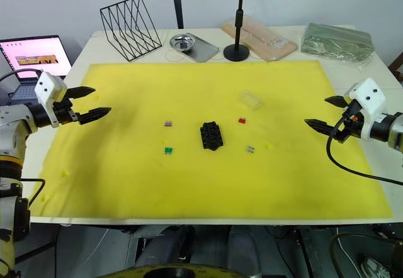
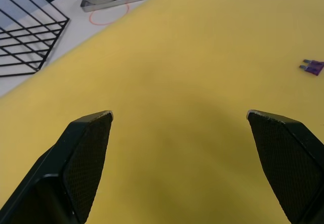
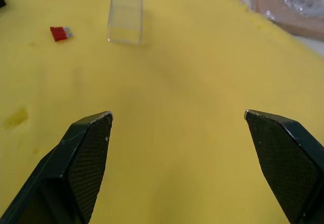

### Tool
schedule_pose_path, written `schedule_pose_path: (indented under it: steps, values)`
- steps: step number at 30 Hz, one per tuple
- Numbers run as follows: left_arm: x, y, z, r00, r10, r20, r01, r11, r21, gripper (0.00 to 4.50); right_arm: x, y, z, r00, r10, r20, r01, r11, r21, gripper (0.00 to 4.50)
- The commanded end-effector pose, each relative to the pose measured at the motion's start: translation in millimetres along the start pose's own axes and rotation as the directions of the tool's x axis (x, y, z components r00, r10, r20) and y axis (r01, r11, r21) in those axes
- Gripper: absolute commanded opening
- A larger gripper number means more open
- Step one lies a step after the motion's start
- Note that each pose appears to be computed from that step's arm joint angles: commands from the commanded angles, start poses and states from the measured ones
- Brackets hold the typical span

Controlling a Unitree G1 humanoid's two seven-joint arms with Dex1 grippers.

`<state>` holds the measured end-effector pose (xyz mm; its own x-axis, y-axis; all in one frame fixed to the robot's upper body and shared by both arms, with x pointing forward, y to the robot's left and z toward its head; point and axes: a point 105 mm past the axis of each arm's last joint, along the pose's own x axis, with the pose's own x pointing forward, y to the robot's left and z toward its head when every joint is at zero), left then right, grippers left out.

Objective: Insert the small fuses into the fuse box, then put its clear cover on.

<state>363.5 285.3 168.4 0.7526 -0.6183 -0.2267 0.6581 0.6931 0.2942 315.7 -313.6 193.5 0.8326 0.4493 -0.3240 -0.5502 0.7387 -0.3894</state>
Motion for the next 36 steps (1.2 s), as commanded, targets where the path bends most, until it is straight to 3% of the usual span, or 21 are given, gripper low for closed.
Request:
schedule_pose_path:
  steps: [1, 4, 6, 10, 13, 20, 22, 24, 27, 30, 33, 36]
  values:
    - [-8, 3, 12, 0.999, 0.016, 0.035, -0.017, 1.000, 0.025, 4.50, 7, 4, 43, 0.984, -0.042, 0.174, 0.056, 0.996, -0.072, 4.45]
    - [-8, 1, 11, 0.999, 0.013, 0.035, -0.014, 1.000, 0.023, 4.50, 15, 19, 56, 0.973, 0.001, 0.231, 0.019, 0.996, -0.087, 4.45]
    - [-9, -3, 11, 0.999, 0.004, 0.035, -0.005, 1.000, 0.023, 4.50, 20, 43, 66, 0.961, 0.129, 0.246, -0.110, 0.990, -0.087, 4.45]
    - [-10, -10, 9, 0.999, -0.024, 0.024, 0.024, 1.000, 0.008, 4.50, 20, 99, 89, 0.883, 0.379, 0.277, -0.365, 0.925, -0.101, 4.45]
    - [-10, -15, 7, 0.999, -0.043, 0.015, 0.043, 0.999, -0.004, 4.50, 18, 130, 100, 0.828, 0.489, 0.273, -0.477, 0.871, -0.114, 4.45]
    - [-9, -24, 7, 0.996, -0.085, 0.006, 0.085, 0.995, -0.060, 4.50, 20, 146, 100, 0.812, 0.530, 0.243, -0.506, 0.848, -0.157, 4.45]
    - [-9, -39, 12, 0.987, -0.157, 0.028, 0.159, 0.967, -0.199, 4.50, 23, 142, 97, 0.827, 0.514, 0.228, -0.484, 0.857, -0.177, 4.45]
    - [-9, -66, 24, 0.962, -0.255, 0.096, 0.271, 0.850, -0.451, 4.50, 25, 142, 97, 0.830, 0.510, 0.226, -0.478, 0.859, -0.182, 4.45]
    - [-13, -93, 45, 0.920, -0.335, 0.201, 0.380, 0.643, -0.665, 4.50, 26, 144, 97, 0.825, 0.517, 0.229, -0.485, 0.855, -0.184, 4.45]
    - [-14, -101, 40, 0.922, -0.328, 0.205, 0.352, 0.494, -0.795, 4.50, 28, 145, 100, 0.823, 0.510, 0.250, -0.477, 0.860, -0.184, 4.45]
    - [-11, -123, 28, 0.887, -0.406, 0.219, 0.348, 0.278, -0.895, 4.50, 30, 148, 104, 0.815, 0.519, 0.259, -0.484, 0.854, -0.188, 4.45]
    - [-1, -137, 15, 0.872, -0.444, 0.206, 0.313, 0.182, -0.932, 4.50, 31, 153, 105, 0.806, 0.532, 0.258, -0.497, 0.846, -0.193, 4.45]
